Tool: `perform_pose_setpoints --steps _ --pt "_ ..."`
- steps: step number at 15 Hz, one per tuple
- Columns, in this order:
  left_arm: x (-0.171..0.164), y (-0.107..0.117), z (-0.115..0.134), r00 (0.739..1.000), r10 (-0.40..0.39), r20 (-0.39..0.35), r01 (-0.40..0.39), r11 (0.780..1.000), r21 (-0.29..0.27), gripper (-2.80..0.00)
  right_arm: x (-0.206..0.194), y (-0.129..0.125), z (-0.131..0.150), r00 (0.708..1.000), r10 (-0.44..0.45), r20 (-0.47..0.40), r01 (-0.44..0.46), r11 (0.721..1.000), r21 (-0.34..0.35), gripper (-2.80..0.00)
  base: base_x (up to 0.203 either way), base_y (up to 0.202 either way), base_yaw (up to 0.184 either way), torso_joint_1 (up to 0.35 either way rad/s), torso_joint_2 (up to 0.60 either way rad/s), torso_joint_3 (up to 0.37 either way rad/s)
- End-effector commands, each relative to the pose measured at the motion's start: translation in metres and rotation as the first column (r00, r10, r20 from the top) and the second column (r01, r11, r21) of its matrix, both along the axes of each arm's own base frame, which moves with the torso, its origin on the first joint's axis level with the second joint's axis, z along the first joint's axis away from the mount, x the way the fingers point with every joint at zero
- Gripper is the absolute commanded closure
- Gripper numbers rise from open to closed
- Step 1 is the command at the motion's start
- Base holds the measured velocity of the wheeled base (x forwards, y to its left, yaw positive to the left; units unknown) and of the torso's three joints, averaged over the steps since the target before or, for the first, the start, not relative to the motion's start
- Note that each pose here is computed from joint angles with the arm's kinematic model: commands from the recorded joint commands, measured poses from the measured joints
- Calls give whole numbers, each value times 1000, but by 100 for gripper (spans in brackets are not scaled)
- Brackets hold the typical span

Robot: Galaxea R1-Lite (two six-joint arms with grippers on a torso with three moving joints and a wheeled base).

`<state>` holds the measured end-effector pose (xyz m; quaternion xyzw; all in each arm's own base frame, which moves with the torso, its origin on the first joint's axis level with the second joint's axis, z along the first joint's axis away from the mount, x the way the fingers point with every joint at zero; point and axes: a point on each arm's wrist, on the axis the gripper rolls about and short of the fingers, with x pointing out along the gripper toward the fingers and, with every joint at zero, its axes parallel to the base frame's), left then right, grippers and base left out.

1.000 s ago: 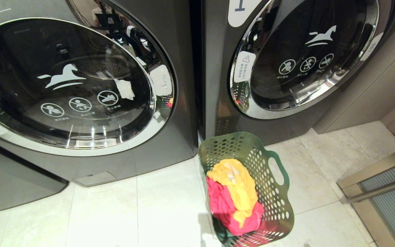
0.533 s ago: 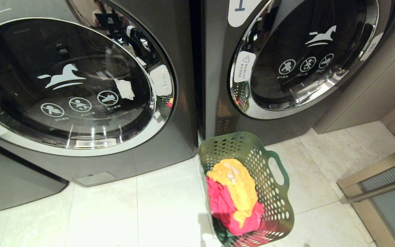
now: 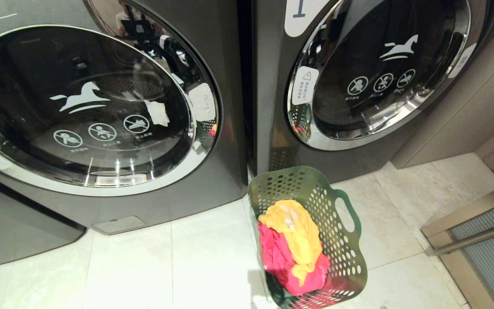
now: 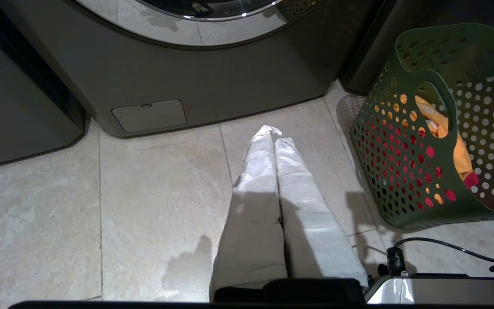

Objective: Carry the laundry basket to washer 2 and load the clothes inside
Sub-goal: Open the lid of the washing machine

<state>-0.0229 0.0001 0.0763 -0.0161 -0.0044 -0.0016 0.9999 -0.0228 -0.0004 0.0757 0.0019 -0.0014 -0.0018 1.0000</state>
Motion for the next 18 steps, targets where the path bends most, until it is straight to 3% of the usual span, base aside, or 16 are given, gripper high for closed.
perform_pose_setpoints --steps 1,18 --pt "0 0 0 1000 0 0 0 1000 1 0 0 0 0 1000 1 0 -1 1000 1 0 0 0 0 2 5 159" --pt "0 0 0 1000 0 -1 0 1000 1 0 0 0 0 1000 1 0 -1 1000 1 0 0 0 0 3 3 199"
